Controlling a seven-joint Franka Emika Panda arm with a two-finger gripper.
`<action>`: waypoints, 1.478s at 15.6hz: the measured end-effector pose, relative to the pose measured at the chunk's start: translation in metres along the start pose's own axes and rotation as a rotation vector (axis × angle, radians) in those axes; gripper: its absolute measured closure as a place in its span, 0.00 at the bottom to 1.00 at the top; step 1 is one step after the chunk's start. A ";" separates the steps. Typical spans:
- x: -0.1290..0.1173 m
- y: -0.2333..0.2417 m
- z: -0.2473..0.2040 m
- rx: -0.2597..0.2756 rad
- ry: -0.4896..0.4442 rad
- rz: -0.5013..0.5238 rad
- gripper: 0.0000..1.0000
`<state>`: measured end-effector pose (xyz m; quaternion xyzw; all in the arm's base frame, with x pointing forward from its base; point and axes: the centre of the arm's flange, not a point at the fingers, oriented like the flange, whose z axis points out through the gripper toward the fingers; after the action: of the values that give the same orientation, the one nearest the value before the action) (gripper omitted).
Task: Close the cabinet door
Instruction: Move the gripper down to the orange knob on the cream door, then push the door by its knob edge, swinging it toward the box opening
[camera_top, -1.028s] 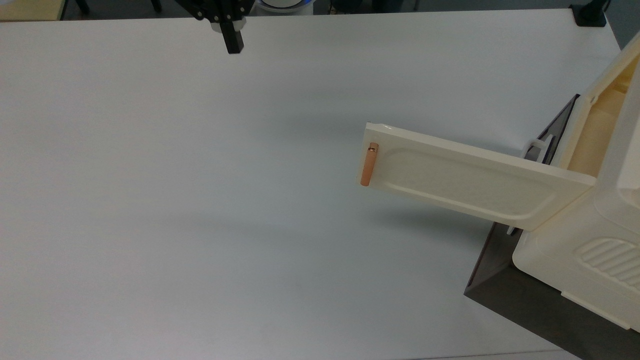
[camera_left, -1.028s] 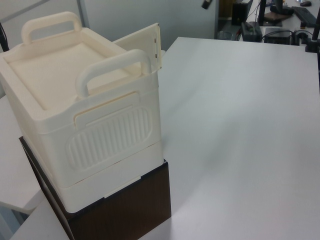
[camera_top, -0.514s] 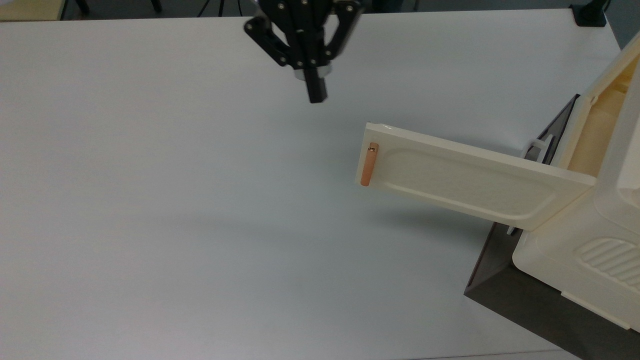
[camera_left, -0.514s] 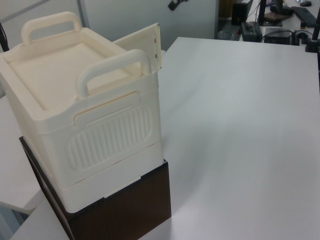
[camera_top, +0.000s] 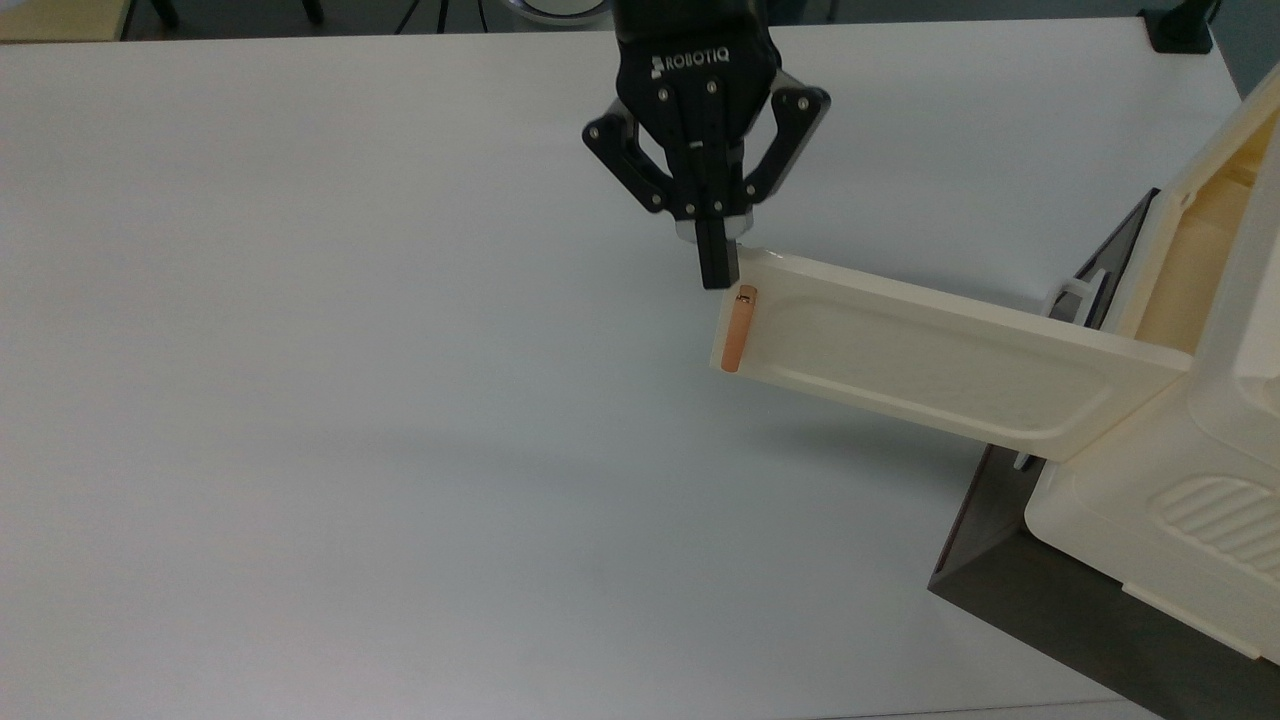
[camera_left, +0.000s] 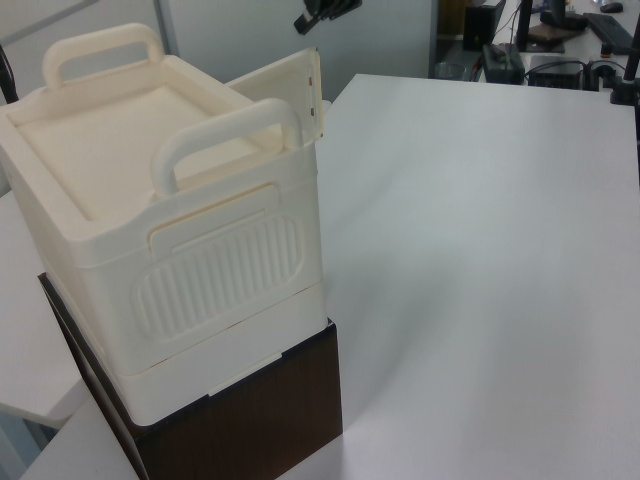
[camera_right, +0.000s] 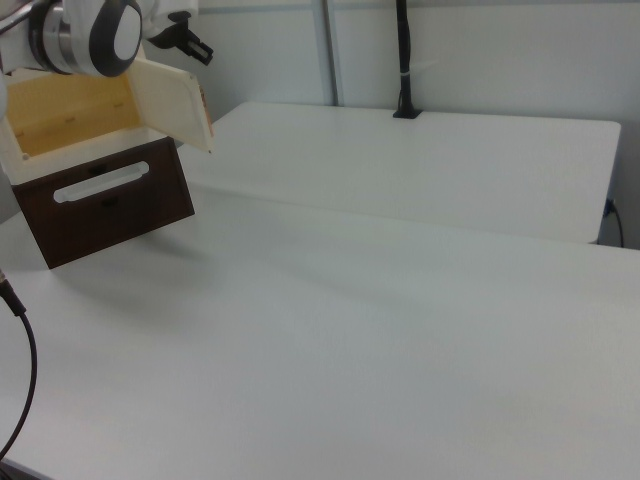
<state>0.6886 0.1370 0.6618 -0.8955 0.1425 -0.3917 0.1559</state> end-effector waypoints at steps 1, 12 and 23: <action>-0.002 -0.001 0.005 0.000 0.000 -0.002 0.97; -0.049 -0.022 0.011 -0.095 -0.337 -0.030 0.98; -0.098 -0.072 -0.004 -0.038 -0.519 -0.192 0.98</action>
<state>0.6312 0.2386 0.6277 -0.9781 0.0194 -0.1593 0.1326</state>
